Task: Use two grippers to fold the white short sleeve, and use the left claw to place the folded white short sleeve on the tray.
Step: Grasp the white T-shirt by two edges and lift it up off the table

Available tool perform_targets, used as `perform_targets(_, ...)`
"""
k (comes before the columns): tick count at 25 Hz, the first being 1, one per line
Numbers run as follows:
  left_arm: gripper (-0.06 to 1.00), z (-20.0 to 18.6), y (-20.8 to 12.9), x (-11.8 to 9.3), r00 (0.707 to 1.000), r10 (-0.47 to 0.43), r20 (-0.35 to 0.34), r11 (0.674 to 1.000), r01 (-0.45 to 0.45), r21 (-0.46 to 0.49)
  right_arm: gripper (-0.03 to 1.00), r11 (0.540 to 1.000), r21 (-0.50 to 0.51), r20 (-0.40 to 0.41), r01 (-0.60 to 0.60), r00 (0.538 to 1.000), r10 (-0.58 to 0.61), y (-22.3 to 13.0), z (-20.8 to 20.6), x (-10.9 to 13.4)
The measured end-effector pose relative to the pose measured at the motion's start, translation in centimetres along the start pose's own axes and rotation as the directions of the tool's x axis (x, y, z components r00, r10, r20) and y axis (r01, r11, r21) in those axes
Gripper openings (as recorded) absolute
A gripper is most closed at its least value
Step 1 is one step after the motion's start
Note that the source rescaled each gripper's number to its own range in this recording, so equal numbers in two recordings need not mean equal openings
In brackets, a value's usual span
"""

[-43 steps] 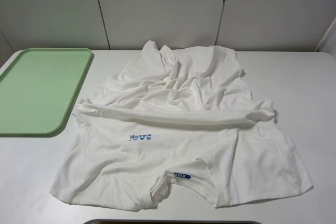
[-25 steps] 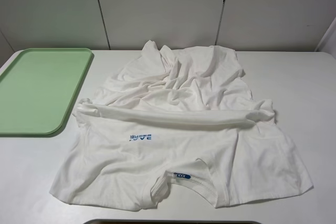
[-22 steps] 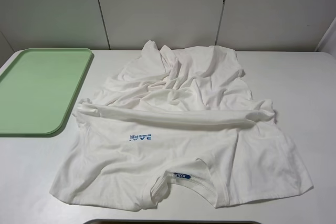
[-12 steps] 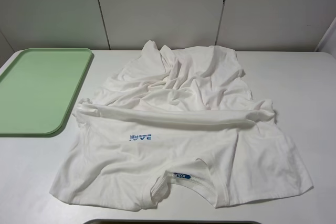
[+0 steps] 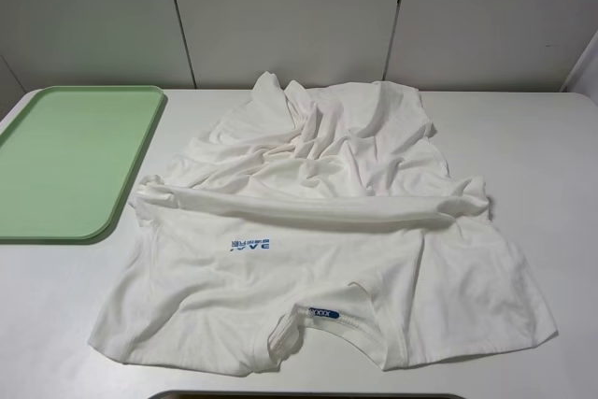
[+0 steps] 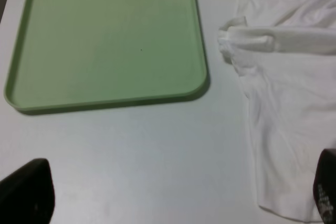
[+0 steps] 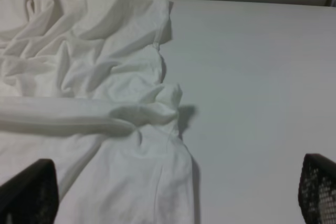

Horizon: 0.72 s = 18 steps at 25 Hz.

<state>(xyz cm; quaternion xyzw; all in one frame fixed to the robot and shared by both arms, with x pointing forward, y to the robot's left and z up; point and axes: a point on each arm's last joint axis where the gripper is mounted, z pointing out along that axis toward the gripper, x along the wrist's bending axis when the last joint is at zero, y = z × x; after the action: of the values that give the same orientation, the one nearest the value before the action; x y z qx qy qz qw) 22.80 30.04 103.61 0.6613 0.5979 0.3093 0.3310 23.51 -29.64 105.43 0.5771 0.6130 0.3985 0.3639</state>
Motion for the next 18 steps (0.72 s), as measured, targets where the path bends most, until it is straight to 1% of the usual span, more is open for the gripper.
perform_targets(15, 0.98, 0.00, 0.00, 0.13, 1.000, 0.005, -0.014, 1.000, -0.005, 0.001, 1.00, 1.000, 0.000, 0.000, 0.000, 1.000, 0.000, 0.00, 0.00, 0.00)
perform_targets(18, 0.98, -0.01, -0.01, 0.13, 1.000, 0.005, -0.014, 1.000, -0.005, -0.001, 1.00, 1.000, -0.001, -0.017, -0.010, 1.000, 0.010, 0.01, 0.00, 0.15)
